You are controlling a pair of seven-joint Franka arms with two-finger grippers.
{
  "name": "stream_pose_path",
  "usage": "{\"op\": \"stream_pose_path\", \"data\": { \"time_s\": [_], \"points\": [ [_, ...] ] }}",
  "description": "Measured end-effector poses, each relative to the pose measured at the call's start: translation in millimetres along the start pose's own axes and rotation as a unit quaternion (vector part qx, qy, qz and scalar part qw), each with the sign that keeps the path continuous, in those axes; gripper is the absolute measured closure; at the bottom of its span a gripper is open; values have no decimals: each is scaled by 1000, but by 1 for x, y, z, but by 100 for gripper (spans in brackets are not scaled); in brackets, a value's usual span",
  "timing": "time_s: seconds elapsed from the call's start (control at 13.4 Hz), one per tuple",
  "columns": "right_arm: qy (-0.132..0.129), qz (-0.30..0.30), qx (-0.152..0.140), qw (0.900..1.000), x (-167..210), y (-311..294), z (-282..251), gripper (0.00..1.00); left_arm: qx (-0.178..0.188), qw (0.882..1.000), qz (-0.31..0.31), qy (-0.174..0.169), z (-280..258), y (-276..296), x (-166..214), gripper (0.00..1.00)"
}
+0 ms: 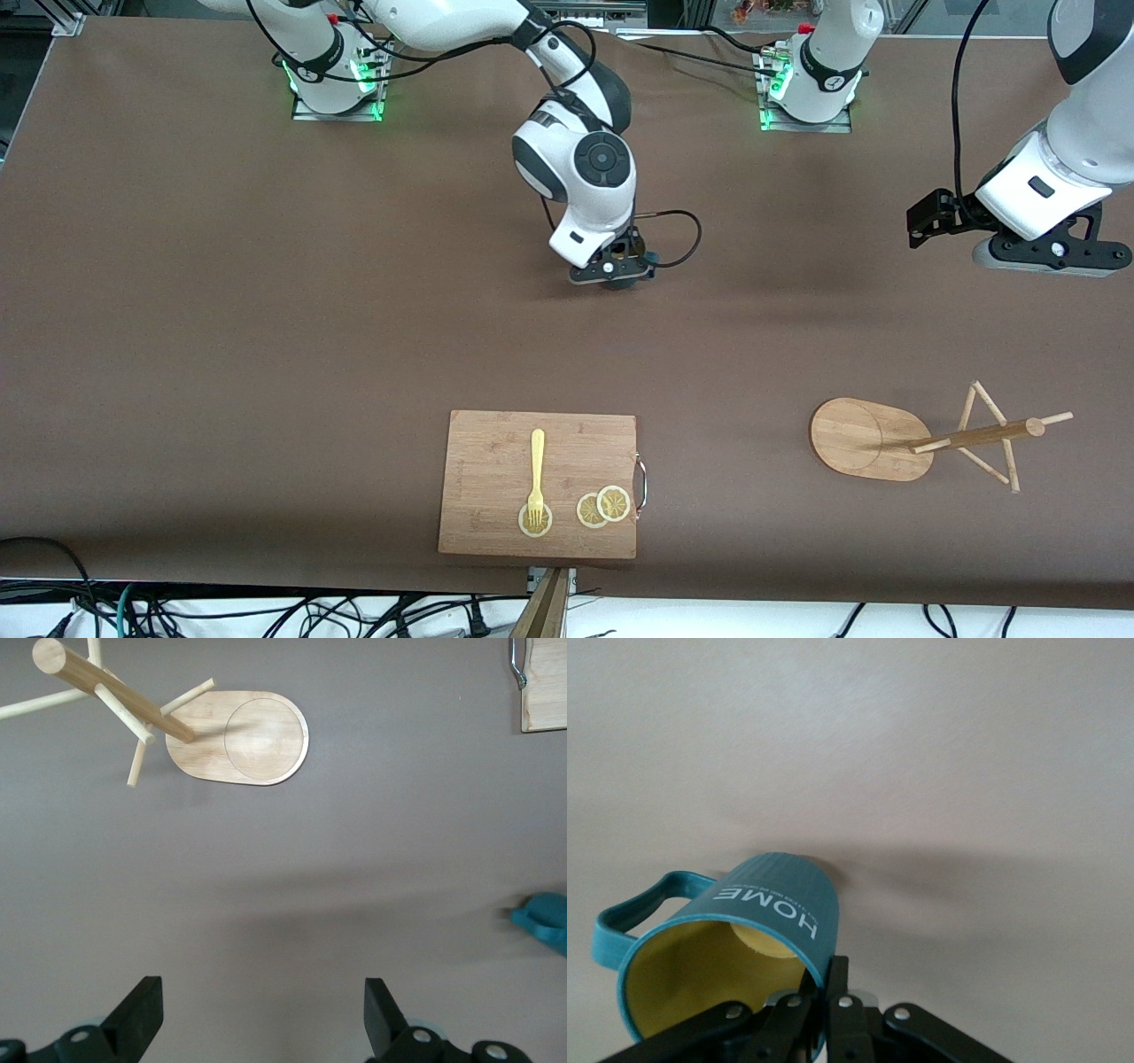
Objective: Pass cup and hang on rack
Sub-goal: 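Lift the mug and carry it toward the table's middle with the right gripper, then set the mug down with the right gripper while the left gripper approaches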
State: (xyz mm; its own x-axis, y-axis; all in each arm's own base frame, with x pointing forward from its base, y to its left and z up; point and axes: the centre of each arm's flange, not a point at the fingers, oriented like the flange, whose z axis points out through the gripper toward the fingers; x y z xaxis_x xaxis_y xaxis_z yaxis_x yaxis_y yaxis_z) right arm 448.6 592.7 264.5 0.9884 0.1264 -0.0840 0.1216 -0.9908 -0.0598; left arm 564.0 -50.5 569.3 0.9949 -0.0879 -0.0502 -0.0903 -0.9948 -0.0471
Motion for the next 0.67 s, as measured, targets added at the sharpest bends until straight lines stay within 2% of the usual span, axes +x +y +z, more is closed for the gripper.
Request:
{"op": "stream_pose_path", "data": {
  "time_s": [0.15,0.3,0.45,0.67],
  "points": [
    [-3,-11,4,1000,-14,-17,8,96,0,1000,0,-3,2,0,0,0],
    [2,-31,-1,1000,-31,-33,11,96,0,1000,11,-28,12,7,0,0],
    [13,-55,-15,998,-46,-45,15,96,0,997,45,-58,29,25,2,0],
    [18,-75,-27,997,-60,-55,21,93,-17,992,93,-78,44,33,5,0]
  ]
}}
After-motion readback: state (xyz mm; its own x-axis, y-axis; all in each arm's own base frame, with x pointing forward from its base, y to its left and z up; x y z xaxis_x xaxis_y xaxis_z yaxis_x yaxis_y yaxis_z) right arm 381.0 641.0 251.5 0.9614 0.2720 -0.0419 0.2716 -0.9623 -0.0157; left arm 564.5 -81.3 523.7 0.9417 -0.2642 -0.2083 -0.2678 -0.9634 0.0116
